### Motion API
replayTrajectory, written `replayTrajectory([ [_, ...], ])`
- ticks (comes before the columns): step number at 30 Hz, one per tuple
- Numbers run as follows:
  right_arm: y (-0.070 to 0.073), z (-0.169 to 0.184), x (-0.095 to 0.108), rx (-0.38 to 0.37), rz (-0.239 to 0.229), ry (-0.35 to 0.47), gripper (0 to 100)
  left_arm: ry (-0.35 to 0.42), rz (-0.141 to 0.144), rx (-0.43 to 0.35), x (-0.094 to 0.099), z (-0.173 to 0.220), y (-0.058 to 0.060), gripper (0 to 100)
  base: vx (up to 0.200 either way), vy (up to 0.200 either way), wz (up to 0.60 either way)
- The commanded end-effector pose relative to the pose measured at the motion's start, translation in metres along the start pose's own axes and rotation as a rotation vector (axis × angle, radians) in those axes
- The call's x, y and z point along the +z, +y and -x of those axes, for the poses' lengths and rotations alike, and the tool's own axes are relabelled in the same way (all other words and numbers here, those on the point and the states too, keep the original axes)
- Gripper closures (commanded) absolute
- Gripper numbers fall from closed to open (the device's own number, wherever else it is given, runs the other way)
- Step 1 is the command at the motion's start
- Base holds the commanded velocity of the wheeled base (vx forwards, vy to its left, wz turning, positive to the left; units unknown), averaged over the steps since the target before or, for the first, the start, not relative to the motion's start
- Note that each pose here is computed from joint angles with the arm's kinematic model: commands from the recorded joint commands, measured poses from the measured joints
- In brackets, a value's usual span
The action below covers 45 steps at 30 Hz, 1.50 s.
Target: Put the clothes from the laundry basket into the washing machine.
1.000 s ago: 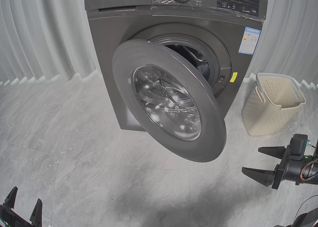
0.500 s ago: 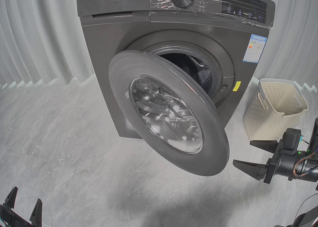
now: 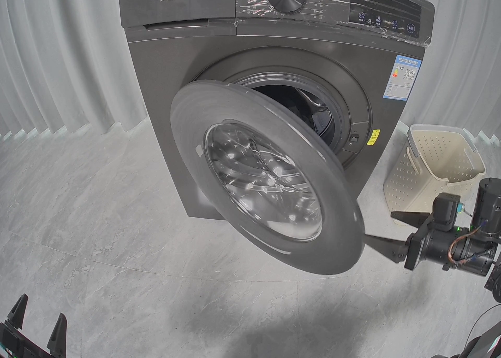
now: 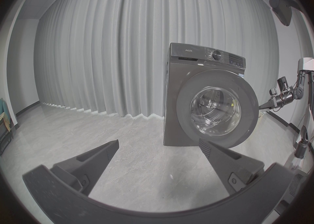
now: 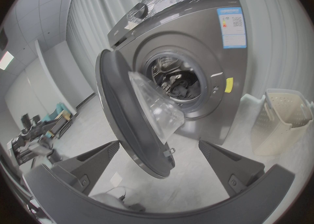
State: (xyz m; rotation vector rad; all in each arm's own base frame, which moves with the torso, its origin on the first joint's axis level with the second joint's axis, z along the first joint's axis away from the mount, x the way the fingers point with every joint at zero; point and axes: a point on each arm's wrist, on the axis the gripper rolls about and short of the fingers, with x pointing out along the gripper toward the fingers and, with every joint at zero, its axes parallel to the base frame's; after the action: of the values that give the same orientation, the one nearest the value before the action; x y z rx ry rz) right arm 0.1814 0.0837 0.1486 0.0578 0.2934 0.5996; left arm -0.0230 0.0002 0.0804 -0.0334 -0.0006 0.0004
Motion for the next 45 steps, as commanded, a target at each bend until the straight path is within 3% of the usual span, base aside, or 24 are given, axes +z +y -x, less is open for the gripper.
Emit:
replayTrajectory([
  [1,-0.025,-0.004,0.017,-0.157,-0.013,-0.08,0,0.005,-0.001,0.0,-0.004,0.0,0.0,0,0.0,0.0,0.0],
  [4,-0.036,-0.002,0.017,-0.23,-0.022,-0.091,0,0.004,-0.001,0.0,-0.004,0.0,0.0,0,0.0,0.0,0.0],
  [10,-0.037,-0.003,0.009,-0.228,-0.026,-0.059,0,0.005,-0.001,0.0,-0.004,0.0,0.0,0,0.0,0.0,0.0],
  [17,-0.01,-0.001,-0.013,-0.098,-0.009,0.026,0,0.004,-0.003,0.0,-0.004,0.0,0.0,0,0.0,-0.114,0.0],
  [22,0.007,-0.004,-0.017,0.0,0.0,0.046,0,0.004,-0.003,0.0,-0.004,0.0,0.0,0,0.0,-0.2,0.0],
  [28,0.012,-0.008,-0.016,0.029,-0.003,0.035,0,0.004,-0.003,0.0,-0.004,0.0,0.0,0,0.0,-0.2,0.0],
  [37,0.023,-0.014,-0.012,0.095,-0.019,-0.04,0,0.007,-0.003,0.0,-0.005,0.0,0.0,0,0.0,0.0,0.0],
  [45,0.033,-0.014,-0.014,0.14,-0.008,-0.031,0,0.004,0.0,0.0,-0.004,0.0,0.0,0,0.2,0.0,0.0],
])
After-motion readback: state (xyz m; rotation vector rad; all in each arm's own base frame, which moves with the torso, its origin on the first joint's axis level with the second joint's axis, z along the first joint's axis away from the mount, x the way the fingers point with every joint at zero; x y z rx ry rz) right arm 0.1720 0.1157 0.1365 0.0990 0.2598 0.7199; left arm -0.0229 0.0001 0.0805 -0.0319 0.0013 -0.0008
